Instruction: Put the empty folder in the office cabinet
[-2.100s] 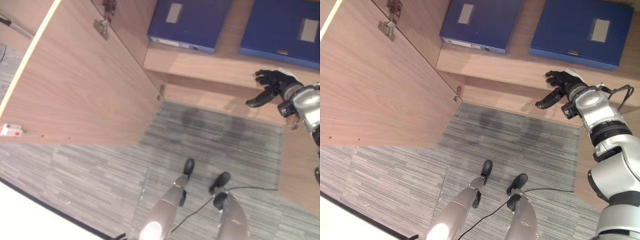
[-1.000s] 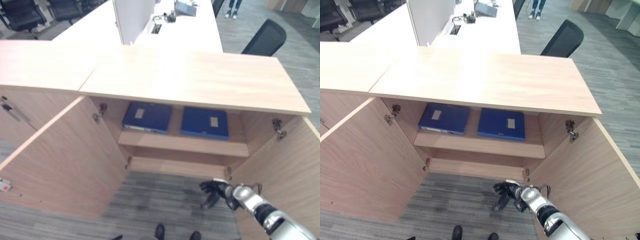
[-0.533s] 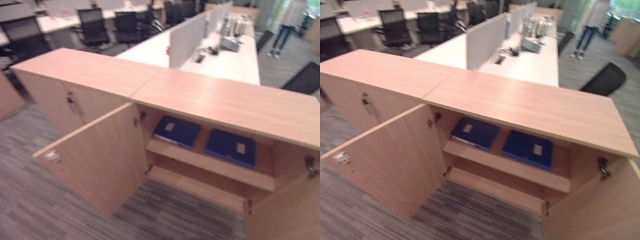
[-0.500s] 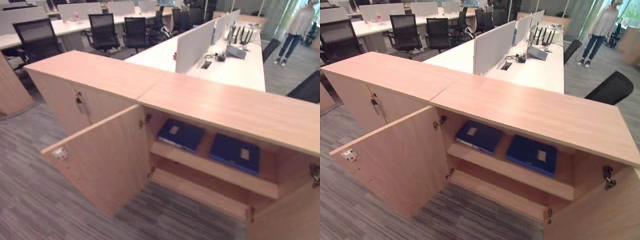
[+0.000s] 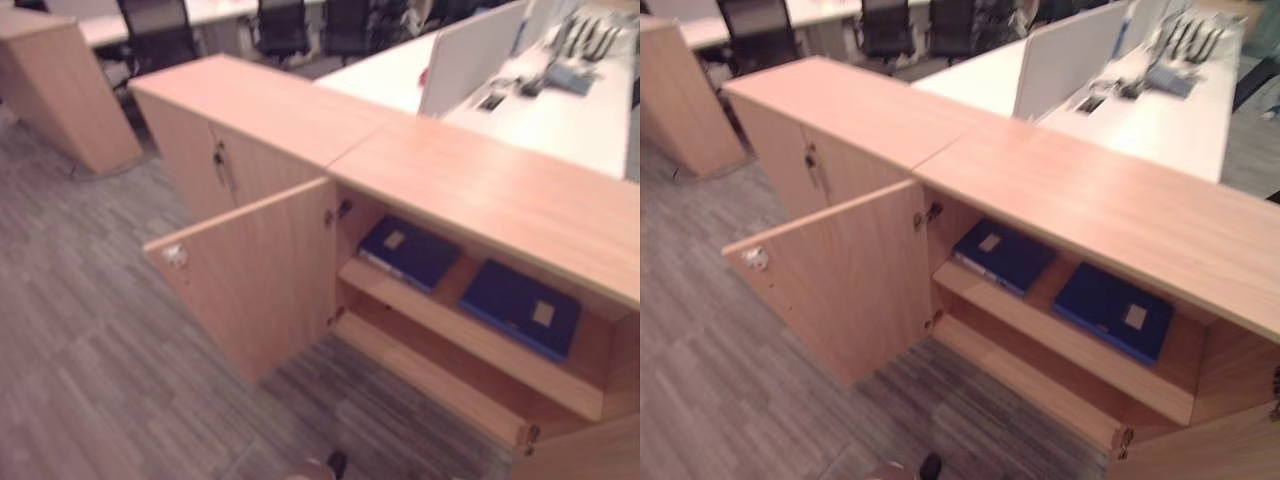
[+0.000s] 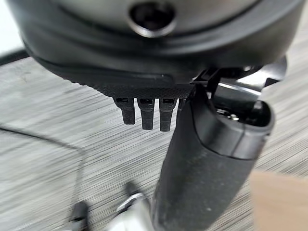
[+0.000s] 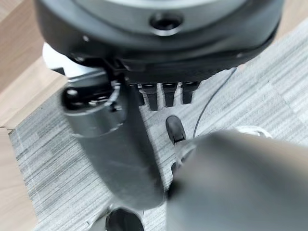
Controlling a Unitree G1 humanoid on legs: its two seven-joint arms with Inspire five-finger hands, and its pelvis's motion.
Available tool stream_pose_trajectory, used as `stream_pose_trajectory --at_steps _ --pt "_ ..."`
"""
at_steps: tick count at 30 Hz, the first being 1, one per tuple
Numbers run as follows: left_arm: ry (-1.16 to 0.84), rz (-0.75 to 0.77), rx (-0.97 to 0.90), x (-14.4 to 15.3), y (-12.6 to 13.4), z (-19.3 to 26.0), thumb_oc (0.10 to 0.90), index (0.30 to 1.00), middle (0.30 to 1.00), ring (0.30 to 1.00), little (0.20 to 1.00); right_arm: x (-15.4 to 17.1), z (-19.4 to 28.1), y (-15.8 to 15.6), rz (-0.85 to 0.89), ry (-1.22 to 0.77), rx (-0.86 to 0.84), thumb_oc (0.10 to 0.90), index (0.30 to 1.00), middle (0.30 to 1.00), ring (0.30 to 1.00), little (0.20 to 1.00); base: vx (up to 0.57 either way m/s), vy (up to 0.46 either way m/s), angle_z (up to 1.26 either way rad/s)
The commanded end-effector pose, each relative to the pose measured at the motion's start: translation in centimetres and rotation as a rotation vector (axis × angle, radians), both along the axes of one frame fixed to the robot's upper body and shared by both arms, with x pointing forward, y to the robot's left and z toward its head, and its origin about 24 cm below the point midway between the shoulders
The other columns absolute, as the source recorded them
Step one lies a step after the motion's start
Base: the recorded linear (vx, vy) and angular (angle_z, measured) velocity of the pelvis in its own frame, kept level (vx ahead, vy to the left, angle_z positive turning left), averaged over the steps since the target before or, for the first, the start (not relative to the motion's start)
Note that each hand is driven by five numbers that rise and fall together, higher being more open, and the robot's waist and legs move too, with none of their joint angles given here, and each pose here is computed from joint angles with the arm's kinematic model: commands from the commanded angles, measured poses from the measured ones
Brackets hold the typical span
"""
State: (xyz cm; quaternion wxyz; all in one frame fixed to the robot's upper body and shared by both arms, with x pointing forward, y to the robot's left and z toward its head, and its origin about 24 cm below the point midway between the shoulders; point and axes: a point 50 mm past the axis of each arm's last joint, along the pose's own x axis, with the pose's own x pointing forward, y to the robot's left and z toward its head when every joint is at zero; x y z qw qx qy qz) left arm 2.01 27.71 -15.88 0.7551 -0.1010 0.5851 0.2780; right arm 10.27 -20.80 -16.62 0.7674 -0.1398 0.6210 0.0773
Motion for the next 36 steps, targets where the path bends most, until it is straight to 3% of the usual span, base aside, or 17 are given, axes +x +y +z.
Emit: stream_pose_trajectory --at_steps 1,3,5,13,25,36 --pt "-0.05 -0.148 0.258 1.8 5.5 2.9 0.8 0.9 0.9 0.9 0.9 -1.1 0.1 -1.9 0.032 0.038 -0.065 0.8 0.9 0.9 0.9 0.9 0.06 0.07 -0.47" --pt "-0.184 -0.22 0.417 5.6 8.4 6.0 0.8 0.9 0.9 0.9 0.9 -1.6 0.2 -2.6 -0.011 0.044 -0.081 0.8 0.9 0.9 0.9 0.9 0.04 0.092 -0.08" --pt "-0.239 -0.247 0.489 7.2 9.3 7.5 0.8 0.9 0.9 0.9 0.9 -1.8 0.2 -2.8 -0.024 0.044 -0.081 0.8 0.9 0.9 0.9 0.9 0.06 0.085 0.12" --pt "-0.324 -0.219 0.708 10.6 14.1 12.9 0.8 0.9 0.9 0.9 0.9 -1.9 0.0 -2.3 -0.036 0.037 -0.046 0.8 0.9 0.9 0.9 0.9 0.05 0.09 -0.03" --pt "-0.332 -0.218 0.745 11.7 16.1 15.1 0.8 0.9 0.9 0.9 0.9 -4.4 0.0 -3.7 -0.059 0.123 -0.073 0.8 0.9 0.9 0.9 0.9 0.02 0.042 -0.11" --pt "-0.628 -0.362 0.828 19.5 14.5 21.0 0.8 0.9 0.9 0.9 0.9 -4.6 0.3 -4.8 -0.079 0.126 -0.098 0.8 0.9 0.9 0.9 0.9 -0.02 0.01 -0.05"
